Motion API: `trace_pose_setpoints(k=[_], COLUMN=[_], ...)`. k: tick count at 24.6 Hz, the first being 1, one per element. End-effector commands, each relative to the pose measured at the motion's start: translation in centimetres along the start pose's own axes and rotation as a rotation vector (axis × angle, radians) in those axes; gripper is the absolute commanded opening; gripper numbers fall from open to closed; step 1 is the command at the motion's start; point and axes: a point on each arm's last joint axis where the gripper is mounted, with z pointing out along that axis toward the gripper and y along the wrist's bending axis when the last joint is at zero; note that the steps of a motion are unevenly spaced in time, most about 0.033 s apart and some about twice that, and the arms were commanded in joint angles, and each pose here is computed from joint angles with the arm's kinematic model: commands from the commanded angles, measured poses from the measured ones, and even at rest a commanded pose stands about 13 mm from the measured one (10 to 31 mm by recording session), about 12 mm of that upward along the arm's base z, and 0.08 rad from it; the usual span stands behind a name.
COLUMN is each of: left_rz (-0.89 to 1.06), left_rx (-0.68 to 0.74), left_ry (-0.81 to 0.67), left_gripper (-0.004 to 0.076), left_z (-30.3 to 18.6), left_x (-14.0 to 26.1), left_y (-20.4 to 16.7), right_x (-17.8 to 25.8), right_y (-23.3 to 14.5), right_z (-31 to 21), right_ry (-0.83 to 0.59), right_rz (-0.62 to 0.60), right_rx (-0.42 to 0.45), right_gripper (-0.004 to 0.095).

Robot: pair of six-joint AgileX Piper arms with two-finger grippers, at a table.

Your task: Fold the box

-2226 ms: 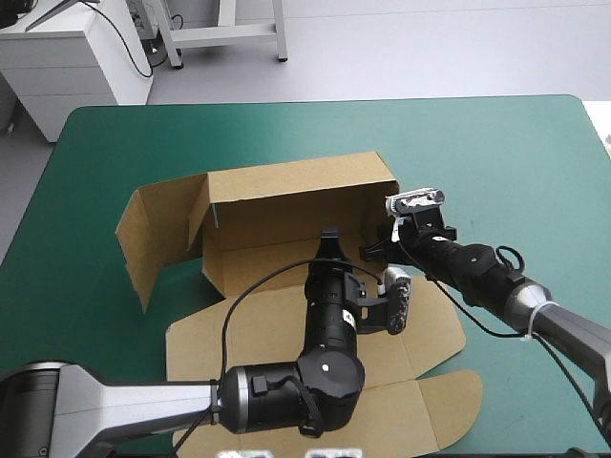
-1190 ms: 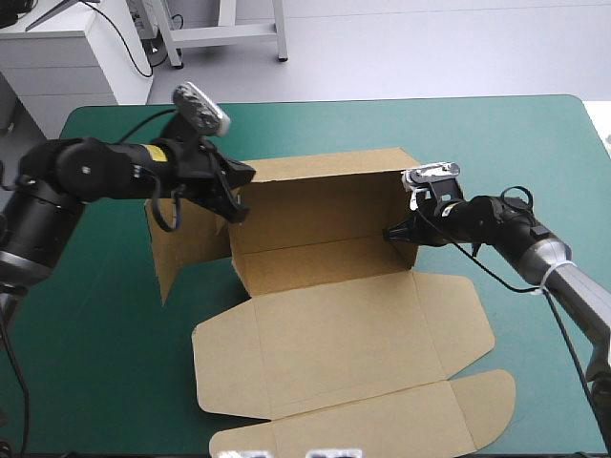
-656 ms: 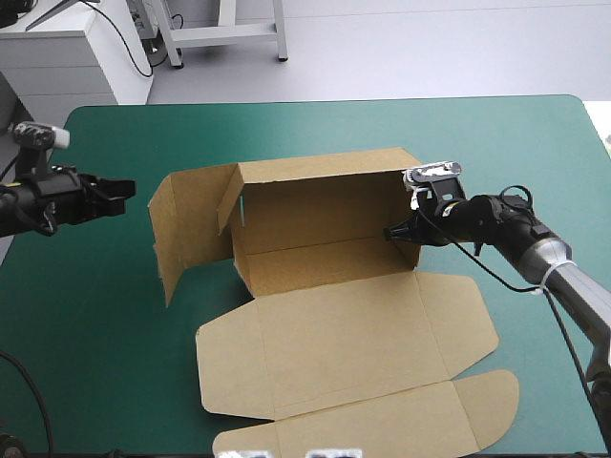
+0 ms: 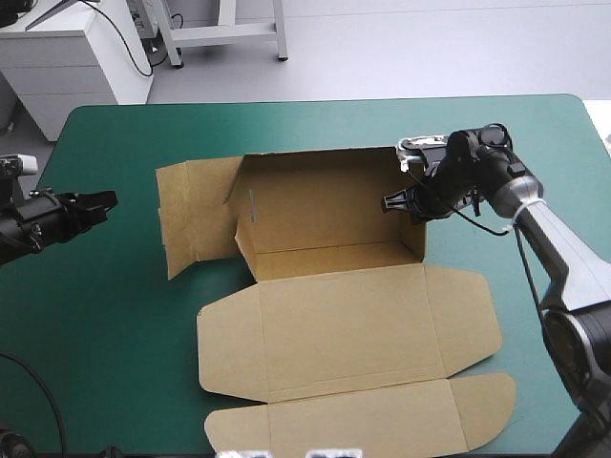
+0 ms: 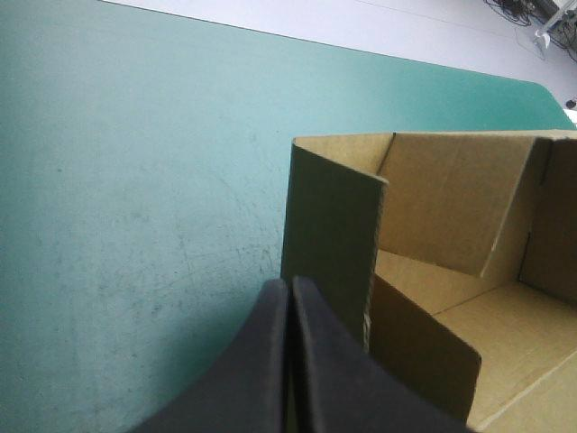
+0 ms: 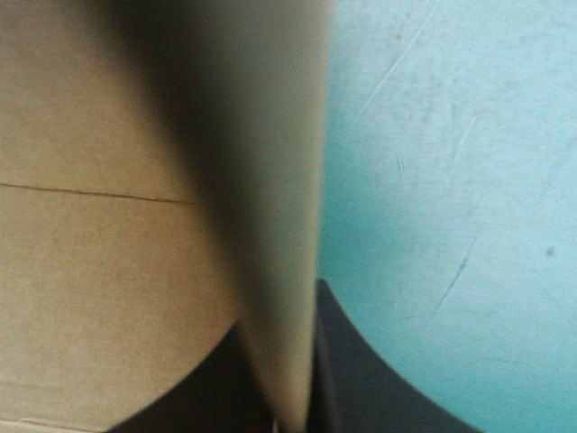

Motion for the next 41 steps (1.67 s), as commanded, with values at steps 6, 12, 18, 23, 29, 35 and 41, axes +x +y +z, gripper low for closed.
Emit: trace_pose_setpoints(k=[6, 12, 18, 23, 29, 35, 41], left_rz=[0.012, 0.011, -0.002, 0.004, 0.005, 0.005, 0.005], left_rx=[0.022, 0.021, -0.004, -0.008, -0.010, -0.005, -0.004], left_ry=[-0.083, -0.086, -0.099, -0.097, -0.096, -0.093, -0.092], left_gripper=[-0.0008, -0.0008, -0.0008, -0.0008, -0.0008, -0.0008, -0.0008], left_z=[-0.8, -0.8, -0.8, -0.8, -0.8, -0.8, -0.8], left_x=[-1.3, -1.3, -1.4, -1.4, -1.4, -1.4, -1.4], left_y=[-1.1, -1.1, -0.9, -0.8, -0.8, -0.8, -0.8], right_x=[-3.8, -4.9, -5.4, -6.0, -7.4, -7.4, -7.4], right_y=[-1.8, -3.9, -4.4, -4.2, -3.9, -3.7, -3.6], right_z=[-2.0, -0.5, 0.3, 0.2, -2.5, -4.2, -4.2], right_ry=[-0.013, -0.006, -0.022, -0.083, -0.184, -0.169, -0.167], right_rz=[0.080, 0.118, 0.079, 0.099, 0.163, 0.174, 0.192], right_rx=[0.075, 0.106, 0.103, 0.063, 0.052, 0.052, 0.044], right_gripper=[-0.0016, -0.0016, 0.0047, 0.0468, 0.0693, 0.0693, 0.0692])
